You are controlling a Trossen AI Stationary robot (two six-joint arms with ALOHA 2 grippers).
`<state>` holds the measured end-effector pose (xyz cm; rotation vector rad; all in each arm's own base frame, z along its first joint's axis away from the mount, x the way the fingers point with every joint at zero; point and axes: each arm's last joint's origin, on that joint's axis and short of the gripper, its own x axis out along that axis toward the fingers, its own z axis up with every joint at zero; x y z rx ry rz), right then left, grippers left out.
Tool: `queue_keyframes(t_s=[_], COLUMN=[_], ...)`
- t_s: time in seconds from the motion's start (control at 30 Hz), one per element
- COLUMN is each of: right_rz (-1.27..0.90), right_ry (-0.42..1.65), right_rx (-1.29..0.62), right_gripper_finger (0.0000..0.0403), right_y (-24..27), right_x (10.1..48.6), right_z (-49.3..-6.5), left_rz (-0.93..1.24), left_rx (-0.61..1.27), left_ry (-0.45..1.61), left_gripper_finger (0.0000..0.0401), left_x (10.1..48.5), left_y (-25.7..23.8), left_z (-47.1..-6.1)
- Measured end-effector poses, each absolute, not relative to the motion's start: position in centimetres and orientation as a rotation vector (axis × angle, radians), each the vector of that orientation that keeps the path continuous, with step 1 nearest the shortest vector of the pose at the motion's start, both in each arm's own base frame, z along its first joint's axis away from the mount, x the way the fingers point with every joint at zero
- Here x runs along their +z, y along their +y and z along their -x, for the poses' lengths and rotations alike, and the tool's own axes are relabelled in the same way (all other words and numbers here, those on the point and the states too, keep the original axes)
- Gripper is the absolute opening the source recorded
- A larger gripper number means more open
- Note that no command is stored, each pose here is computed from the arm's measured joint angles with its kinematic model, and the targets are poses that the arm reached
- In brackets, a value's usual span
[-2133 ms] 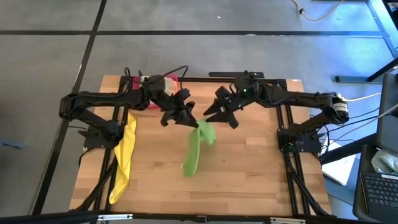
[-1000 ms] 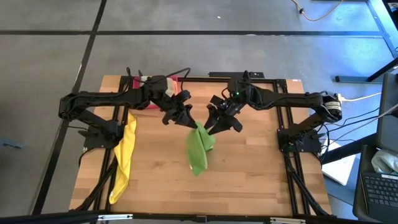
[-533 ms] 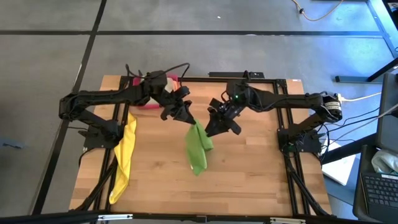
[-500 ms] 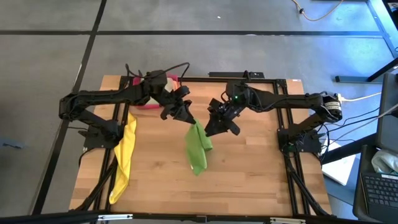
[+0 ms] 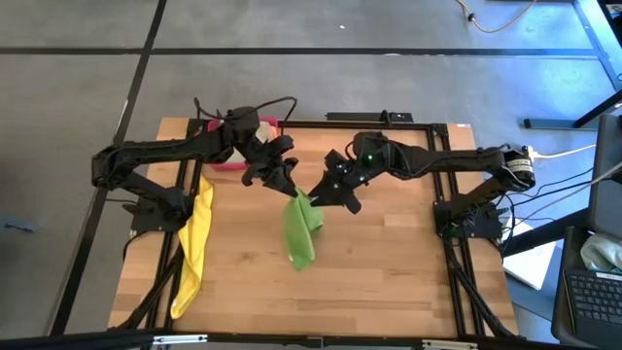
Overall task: Fold microfiber towels
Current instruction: Fold the green microfiber towel
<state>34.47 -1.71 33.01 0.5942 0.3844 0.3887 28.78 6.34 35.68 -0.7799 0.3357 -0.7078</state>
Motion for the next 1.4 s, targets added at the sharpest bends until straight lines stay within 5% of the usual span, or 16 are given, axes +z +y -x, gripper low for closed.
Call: queue_keyframes(t_s=[0.23, 0.7, 0.9, 1.13, 1.4], right_rz=[-0.602, -0.586, -0.579, -0.681, -0.816], right_ry=[0.389, 0.34, 0.463, 0.575, 0.611], right_rx=[0.334, 0.511, 0.504, 0.503, 0.631], right_gripper_finger=[0.0174, 0.0006, 0.0047, 0.0142, 0.0202], right_y=[-0.3, 0.3, -1.2, -2.4, -2.4], right_x=[32.9, 33.9, 32.6, 31.7, 32.0], right_z=[-34.6, -34.5, -34.0, -33.4, -33.4], left_rz=[0.734, 0.737, 0.802, 0.793, 0.439], left_rx=[-0.711, -0.689, -0.68, -0.646, -0.452], left_ry=[0.302, 0.284, 0.307, 0.249, -0.009], left_gripper_finger=[0.0, 0.0, 0.0, 0.0, 0.0], left_x=[36.3, 37.2, 37.3, 38.2, 40.3], left_y=[6.5, 6.6, 6.2, 5.6, 5.1], left_z=[-28.2, -26.9, -27.0, -26.6, -24.8])
